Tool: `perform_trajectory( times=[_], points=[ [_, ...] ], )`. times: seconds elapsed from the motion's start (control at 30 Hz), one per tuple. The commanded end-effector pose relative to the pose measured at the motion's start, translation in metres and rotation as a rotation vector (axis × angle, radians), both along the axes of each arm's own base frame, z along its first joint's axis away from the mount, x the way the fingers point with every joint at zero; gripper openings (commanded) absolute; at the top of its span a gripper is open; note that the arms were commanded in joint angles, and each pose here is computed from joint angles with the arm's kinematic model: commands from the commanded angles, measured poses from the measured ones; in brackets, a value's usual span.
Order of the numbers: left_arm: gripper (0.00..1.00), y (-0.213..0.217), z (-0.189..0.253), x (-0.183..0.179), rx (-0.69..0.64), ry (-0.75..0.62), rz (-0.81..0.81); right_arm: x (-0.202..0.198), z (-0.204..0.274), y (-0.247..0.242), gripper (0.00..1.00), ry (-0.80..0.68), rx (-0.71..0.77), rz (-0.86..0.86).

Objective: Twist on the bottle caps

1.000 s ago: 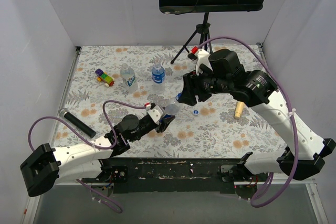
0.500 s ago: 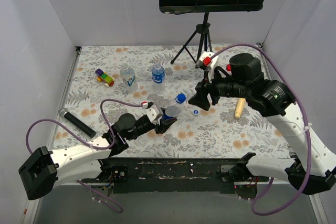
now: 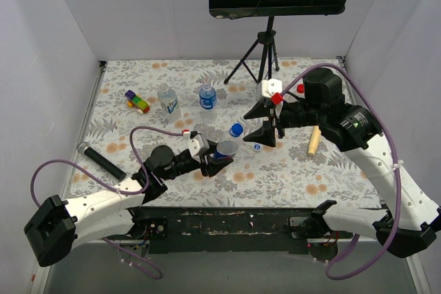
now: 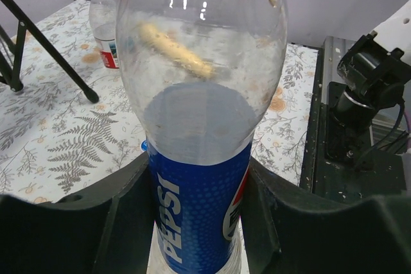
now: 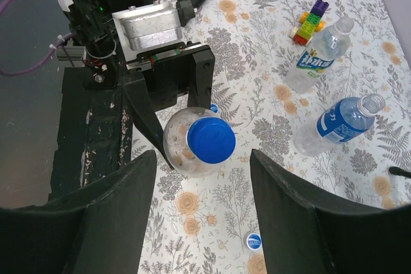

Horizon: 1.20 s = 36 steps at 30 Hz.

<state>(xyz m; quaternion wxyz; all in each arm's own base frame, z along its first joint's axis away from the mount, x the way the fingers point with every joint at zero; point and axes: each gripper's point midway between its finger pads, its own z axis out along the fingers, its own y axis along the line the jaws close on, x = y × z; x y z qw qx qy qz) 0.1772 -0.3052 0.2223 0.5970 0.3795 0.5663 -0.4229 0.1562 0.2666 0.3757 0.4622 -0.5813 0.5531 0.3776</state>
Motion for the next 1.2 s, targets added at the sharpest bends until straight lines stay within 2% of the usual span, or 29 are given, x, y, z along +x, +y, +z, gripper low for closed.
perform_trajectory(
  times=[0.0, 0.27, 0.63, 0.9, 1.17],
  points=[
    [0.45, -0.002, 0.037, -0.008, -0.078, -0.060, -0.048, 0.000, 0.012, 0.009, 0.66, -0.064, 0.055, 0.078],
    [0.45, -0.002, 0.039, -0.010, -0.080, -0.064, -0.064, 0.001, 0.003, 0.013, 0.62, -0.016, 0.043, 0.109],
    [0.45, -0.003, 0.038, -0.012, -0.072, -0.068, -0.078, -0.003, -0.004, 0.016, 0.50, 0.042, 0.035, 0.151],
    [0.45, -0.003, 0.037, -0.009, -0.052, -0.076, -0.063, -0.004, -0.007, 0.015, 0.26, 0.070, 0.015, 0.155],
    [0.45, 0.006, 0.025, 0.012, 0.076, -0.115, 0.040, 0.002, -0.009, 0.005, 0.22, 0.089, -0.073, 0.095]
  ],
)
